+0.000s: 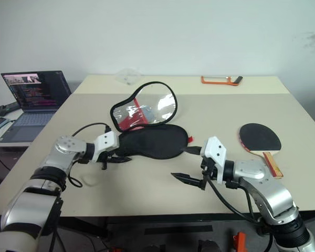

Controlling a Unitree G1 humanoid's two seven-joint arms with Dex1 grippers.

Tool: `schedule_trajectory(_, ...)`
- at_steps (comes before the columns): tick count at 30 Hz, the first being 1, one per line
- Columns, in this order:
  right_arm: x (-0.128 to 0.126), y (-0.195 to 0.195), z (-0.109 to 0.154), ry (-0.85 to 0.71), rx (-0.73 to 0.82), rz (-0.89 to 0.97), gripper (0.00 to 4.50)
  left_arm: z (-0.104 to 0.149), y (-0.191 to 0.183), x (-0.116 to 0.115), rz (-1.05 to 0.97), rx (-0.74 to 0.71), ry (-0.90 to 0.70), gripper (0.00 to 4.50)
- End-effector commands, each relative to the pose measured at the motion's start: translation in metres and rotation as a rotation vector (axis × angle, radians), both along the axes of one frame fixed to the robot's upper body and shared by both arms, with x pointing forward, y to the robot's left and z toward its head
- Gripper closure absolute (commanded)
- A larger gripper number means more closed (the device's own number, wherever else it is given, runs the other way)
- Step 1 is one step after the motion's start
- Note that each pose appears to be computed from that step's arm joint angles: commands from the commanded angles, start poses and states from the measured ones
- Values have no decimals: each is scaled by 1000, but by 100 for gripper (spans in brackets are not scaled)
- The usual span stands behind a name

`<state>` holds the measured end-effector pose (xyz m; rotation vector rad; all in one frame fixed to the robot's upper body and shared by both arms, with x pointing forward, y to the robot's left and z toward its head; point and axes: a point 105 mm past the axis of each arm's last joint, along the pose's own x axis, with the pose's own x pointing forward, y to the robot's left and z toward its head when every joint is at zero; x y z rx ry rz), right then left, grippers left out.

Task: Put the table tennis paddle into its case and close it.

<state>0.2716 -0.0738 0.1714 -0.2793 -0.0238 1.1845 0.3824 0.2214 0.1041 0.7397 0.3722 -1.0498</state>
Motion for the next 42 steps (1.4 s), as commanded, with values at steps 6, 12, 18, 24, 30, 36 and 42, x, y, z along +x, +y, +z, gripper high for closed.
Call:
schedule_trajectory(6, 7, -14, 16, -77, 5, -49, 0, 7, -6, -1, -28, -63, 19, 449)
schedule_trajectory(12, 10, -20, 17, -82, -1, -66, 0, -3, -42, -28, -188, -202, 152, 449)
schedule_trajectory(18, 8, -36, 14, -67, -33, -88, 0, -5, -86, -48, -203, -409, 254, 449)
schedule_trajectory(24, 7, -51, 12, -61, -69, -114, 0, 2, -123, -37, -145, -506, 225, 449)
schedule_trajectory(30, 7, -56, 14, -69, -75, -134, 0, 0, -142, -22, -89, -515, 173, 449)
schedule_trajectory(36, 7, -56, 13, -70, -75, -139, 0, -2, -156, -19, -88, -537, 176, 427)
schedule_trajectory(42, 7, -56, 11, -54, -75, -146, 0, 5, -156, -22, -105, -552, 151, 244)
